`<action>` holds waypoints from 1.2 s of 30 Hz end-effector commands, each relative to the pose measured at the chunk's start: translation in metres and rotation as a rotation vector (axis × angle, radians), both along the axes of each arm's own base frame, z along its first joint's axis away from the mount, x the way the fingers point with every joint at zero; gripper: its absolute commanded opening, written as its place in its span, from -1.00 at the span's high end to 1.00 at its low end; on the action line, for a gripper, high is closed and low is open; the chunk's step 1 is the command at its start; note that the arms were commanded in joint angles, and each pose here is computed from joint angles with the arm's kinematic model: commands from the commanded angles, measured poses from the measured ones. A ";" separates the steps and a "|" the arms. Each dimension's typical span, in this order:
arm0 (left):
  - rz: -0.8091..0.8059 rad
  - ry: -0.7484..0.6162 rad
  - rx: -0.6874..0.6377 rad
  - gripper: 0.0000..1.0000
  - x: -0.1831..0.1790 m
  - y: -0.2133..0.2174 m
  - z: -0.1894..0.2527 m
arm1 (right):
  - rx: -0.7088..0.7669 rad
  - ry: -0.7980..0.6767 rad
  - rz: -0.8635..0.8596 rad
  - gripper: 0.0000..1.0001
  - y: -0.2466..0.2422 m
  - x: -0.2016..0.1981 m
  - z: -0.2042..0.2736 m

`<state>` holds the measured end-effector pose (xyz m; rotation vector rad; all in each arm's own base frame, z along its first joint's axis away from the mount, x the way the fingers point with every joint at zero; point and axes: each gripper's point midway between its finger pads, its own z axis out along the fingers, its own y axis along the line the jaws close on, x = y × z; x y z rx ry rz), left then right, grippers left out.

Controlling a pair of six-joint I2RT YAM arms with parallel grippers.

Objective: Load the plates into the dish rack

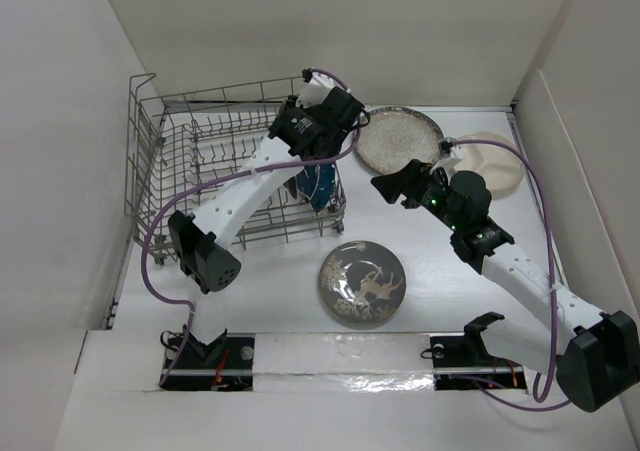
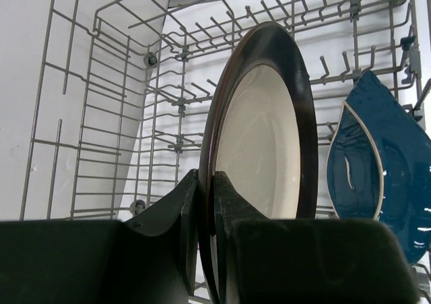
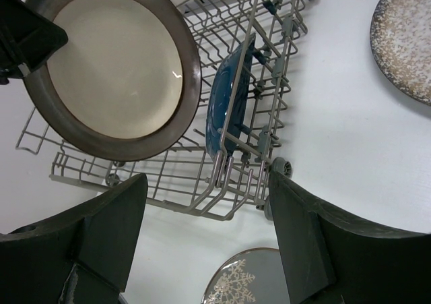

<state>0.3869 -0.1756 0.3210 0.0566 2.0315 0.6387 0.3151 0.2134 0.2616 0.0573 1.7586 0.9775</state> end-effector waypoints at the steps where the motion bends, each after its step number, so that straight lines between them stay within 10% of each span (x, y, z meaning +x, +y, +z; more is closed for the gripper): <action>1: 0.062 -0.110 -0.003 1.00 -0.006 0.017 0.027 | 0.008 -0.055 0.006 -0.56 0.004 0.002 0.012; 36: -0.024 0.075 0.137 1.00 0.005 -0.011 -0.085 | -0.014 -0.043 -0.013 -0.56 0.005 0.008 0.004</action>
